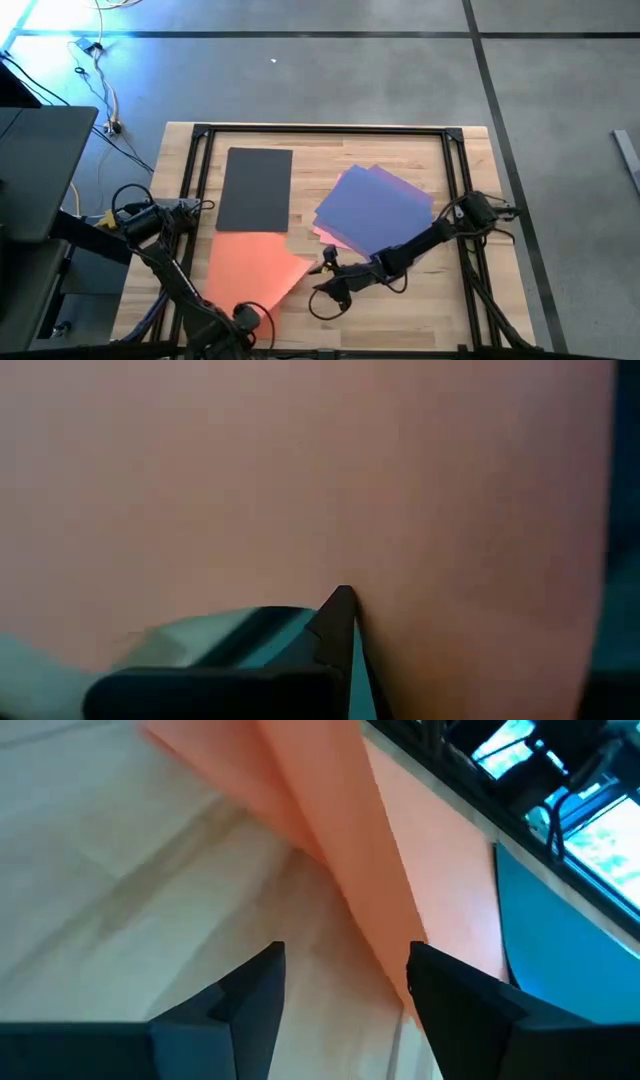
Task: Organize paper
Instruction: Stack the right orange paper on top of the left orange paper
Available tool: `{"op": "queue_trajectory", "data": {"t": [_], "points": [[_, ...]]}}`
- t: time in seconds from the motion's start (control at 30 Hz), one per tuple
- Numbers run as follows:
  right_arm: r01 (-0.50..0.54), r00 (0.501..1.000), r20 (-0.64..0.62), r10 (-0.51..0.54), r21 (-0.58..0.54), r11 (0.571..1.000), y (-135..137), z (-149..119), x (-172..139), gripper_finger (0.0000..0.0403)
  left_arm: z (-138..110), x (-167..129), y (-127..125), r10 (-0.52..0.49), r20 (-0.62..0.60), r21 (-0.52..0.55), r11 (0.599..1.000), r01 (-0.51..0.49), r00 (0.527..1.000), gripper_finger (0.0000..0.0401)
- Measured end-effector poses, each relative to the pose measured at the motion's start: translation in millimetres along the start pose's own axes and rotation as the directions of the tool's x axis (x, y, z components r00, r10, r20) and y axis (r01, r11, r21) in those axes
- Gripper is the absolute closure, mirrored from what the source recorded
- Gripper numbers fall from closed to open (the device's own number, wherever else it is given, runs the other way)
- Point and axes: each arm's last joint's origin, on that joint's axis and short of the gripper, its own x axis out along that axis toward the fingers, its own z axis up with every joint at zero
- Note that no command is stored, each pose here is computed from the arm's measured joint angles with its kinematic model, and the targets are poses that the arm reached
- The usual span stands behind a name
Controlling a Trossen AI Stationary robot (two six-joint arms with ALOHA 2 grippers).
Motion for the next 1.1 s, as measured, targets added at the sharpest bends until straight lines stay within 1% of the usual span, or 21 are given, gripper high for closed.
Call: {"op": "queue_trajectory", "data": {"t": [0.07,0.2,0.33,0.43,0.57,0.7,0.83,0.9,1.0,1.1], "points": [[0.006,1.000,0.013,-0.006,-0.008,1.000,-1.8,5.5,1.2,0.0217,3.2,0.6,-1.2,-0.004,0.012,-0.008,1.000,0.004,1.000,0.0401],[0.009,1.000,0.013,-0.008,-0.050,0.999,-4.8,11.6,3.3,0.0224,13.1,3.5,0.3,0.036,0.038,-0.032,0.999,-0.034,0.999,0.0401],[0.035,0.999,0.008,-0.034,-0.087,0.996,-11.6,11.3,5.7,0.0230,24.1,11.4,1.6,0.088,0.048,-0.049,0.995,-0.086,0.995,0.0401],[0.051,0.999,0.006,-0.050,-0.102,0.993,-18.8,8.8,8.0,0.0231,28.8,14.5,0.8,0.095,0.048,-0.042,0.995,-0.093,0.994,0.0401],[0.025,0.999,0.027,-0.022,-0.102,0.995,-27.1,6.0,11.0,0.0231,32.1,16.2,0.3,0.098,0.054,-0.047,0.994,-0.096,0.994,0.0401],[-0.001,0.998,0.060,0.011,-0.171,0.985,-29.0,9.0,13.3,0.0231,34.1,16.1,0.0,0.098,0.055,-0.052,0.994,-0.095,0.994,0.0401],[0.003,0.997,0.071,0.014,-0.237,0.972,-27.6,18.2,30.3,0.0231,36.3,16.0,-0.4,0.097,0.059,-0.056,0.994,-0.094,0.994,0.0401],[0.007,0.999,0.042,0.005,-0.268,0.963,-25.3,20.6,44.5,0.0231,36.3,16.0,-0.3,0.098,0.059,-0.056,0.994,-0.094,0.993,0.0401],[-0.014,0.999,-0.037,0.002,-0.323,0.946,-19.8,23.6,62.7,0.0232,36.9,15.9,-0.2,0.096,0.078,-0.052,0.994,-0.093,0.992,0.0401],[-0.037,0.996,-0.088,0.006,-0.351,0.936,-14.0,34.2,73.7,0.0248,37.1,15.9,-0.2,0.096,0.085,0.002,0.995,-0.096,0.992,0.0400]]}}
